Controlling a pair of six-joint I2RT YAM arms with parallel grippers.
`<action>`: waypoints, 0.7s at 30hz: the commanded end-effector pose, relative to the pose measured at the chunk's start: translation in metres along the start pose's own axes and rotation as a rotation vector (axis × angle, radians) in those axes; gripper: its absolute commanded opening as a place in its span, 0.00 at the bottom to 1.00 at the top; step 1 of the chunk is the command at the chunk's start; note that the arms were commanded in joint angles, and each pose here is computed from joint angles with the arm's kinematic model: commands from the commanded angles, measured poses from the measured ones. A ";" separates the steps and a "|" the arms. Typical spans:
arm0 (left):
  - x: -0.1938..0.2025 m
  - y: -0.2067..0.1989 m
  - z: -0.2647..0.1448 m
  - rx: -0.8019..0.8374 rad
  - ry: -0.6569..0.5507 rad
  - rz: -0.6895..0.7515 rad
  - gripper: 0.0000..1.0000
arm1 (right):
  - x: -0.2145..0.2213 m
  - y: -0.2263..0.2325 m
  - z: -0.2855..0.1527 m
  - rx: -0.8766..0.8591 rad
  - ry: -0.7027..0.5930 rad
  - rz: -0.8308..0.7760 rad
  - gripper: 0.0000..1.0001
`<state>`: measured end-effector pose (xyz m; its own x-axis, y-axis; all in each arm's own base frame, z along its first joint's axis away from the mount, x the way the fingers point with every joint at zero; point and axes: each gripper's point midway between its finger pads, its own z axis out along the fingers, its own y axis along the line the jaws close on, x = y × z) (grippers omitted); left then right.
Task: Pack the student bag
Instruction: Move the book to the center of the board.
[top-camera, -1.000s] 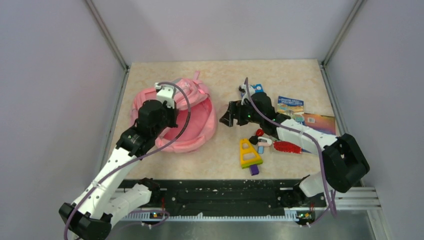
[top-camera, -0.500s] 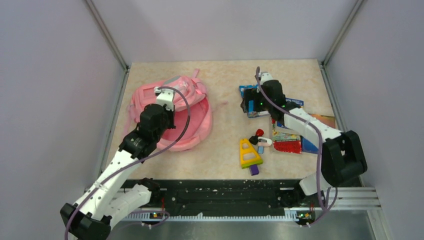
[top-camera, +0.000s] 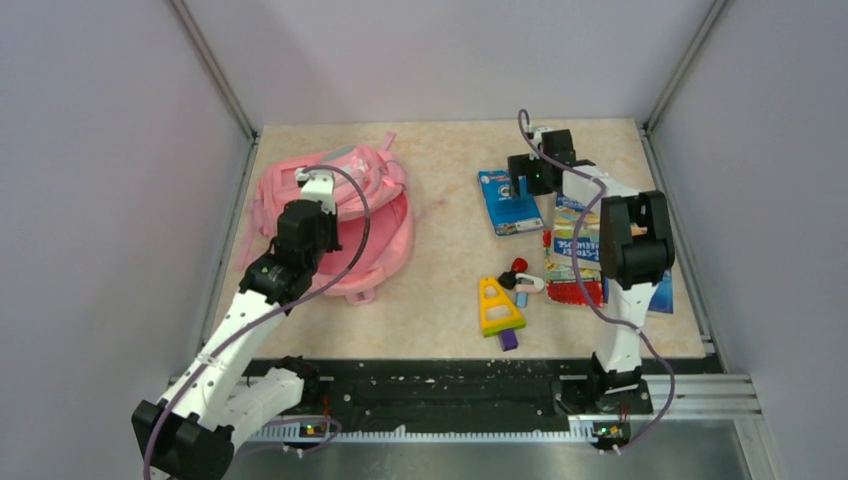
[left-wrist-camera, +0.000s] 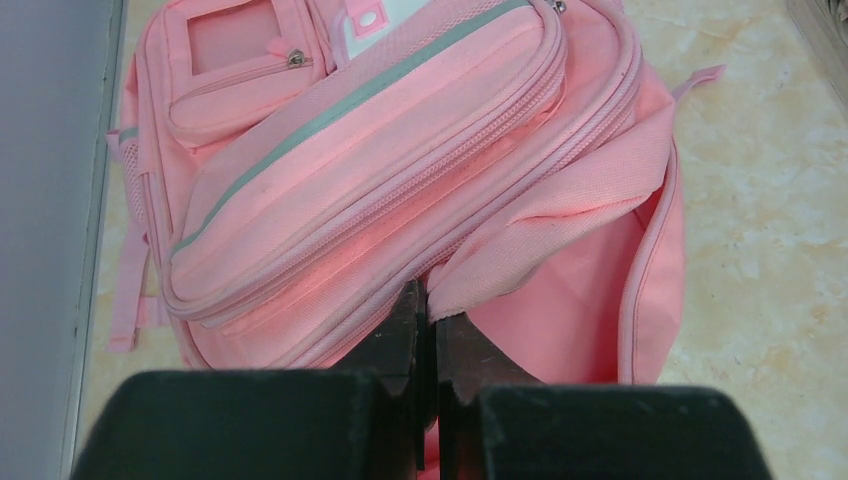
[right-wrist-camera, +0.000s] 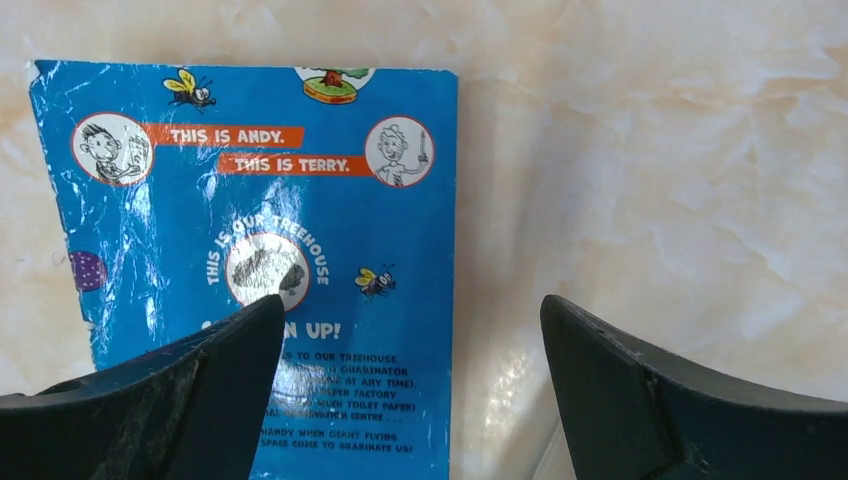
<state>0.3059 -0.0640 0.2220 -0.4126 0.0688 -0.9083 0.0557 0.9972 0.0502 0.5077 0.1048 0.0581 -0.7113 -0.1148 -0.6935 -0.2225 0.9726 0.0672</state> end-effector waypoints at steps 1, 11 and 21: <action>-0.034 0.005 -0.005 -0.016 -0.109 -0.065 0.00 | -0.010 0.013 0.006 -0.090 0.021 -0.090 0.94; -0.034 0.047 -0.001 -0.114 -0.089 -0.176 0.00 | 0.020 0.091 -0.001 -0.358 0.095 -0.107 0.80; -0.061 0.019 -0.012 0.046 -0.127 -0.143 0.68 | 0.042 0.171 -0.036 -0.426 0.110 -0.056 0.76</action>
<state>0.3077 -0.0179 0.2172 -0.4548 -0.0294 -0.8901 -0.0853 0.9963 0.0106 0.4400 0.2415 0.0382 -0.7352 -0.2740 -0.6200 -0.5271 0.8061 0.2690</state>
